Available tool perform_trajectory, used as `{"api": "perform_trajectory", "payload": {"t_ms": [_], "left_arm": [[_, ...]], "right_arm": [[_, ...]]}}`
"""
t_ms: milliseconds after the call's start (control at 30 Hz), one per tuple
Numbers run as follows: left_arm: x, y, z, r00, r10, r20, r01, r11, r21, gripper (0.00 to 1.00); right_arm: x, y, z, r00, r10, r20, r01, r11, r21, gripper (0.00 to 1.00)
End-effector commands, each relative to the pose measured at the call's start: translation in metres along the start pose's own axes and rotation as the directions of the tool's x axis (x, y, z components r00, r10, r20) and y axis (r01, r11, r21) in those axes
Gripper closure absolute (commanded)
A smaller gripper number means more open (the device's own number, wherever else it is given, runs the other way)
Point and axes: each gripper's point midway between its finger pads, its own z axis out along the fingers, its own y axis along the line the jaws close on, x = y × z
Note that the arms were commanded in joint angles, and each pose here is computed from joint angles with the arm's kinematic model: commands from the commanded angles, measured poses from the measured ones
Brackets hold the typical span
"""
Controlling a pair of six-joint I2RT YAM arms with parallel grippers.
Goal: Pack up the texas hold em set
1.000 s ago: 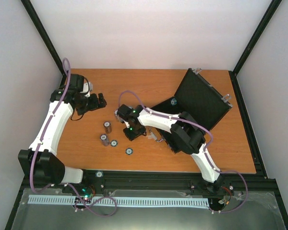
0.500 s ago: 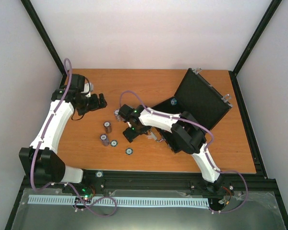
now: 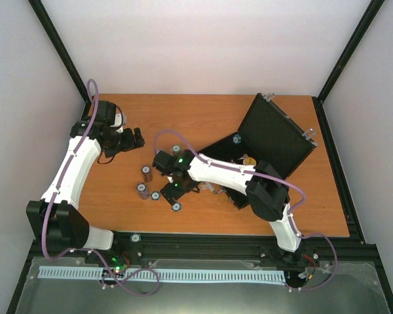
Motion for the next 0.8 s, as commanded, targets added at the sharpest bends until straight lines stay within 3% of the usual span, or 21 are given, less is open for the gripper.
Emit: {"api": "perform_trajectory", "payload": {"t_ms": [0, 133, 400, 667, 767], "left_arm": [[-0.002, -0.003, -0.007, 1.0, 0.009, 0.018, -0.009, 1.0, 0.008, 0.0], [0.002, -0.003, -0.007, 1.0, 0.006, 0.006, -0.006, 1.0, 0.017, 0.0], [0.003, -0.006, -0.014, 0.999, 0.009, 0.031, -0.01, 0.999, 0.035, 0.0], [0.003, -0.006, -0.015, 0.999, 0.007, 0.034, -0.008, 0.999, 0.037, 0.0], [0.003, -0.006, -0.013, 0.999, 0.008, 0.032, -0.009, 0.999, 0.036, 0.0]], "right_arm": [[0.016, 0.034, 0.003, 0.999, -0.015, -0.041, 0.013, 0.999, -0.047, 0.04], [0.025, 0.05, 0.019, 0.997, -0.015, -0.082, 0.01, 0.998, -0.061, 0.12], [0.031, 0.043, 0.047, 0.993, -0.014, -0.117, 0.013, 1.0, -0.007, 0.13], [0.034, 0.038, 0.065, 0.991, -0.018, -0.136, 0.02, 1.0, 0.012, 0.26], [0.033, 0.038, 0.064, 0.991, -0.02, -0.136, 0.021, 1.0, 0.007, 0.34]]}}
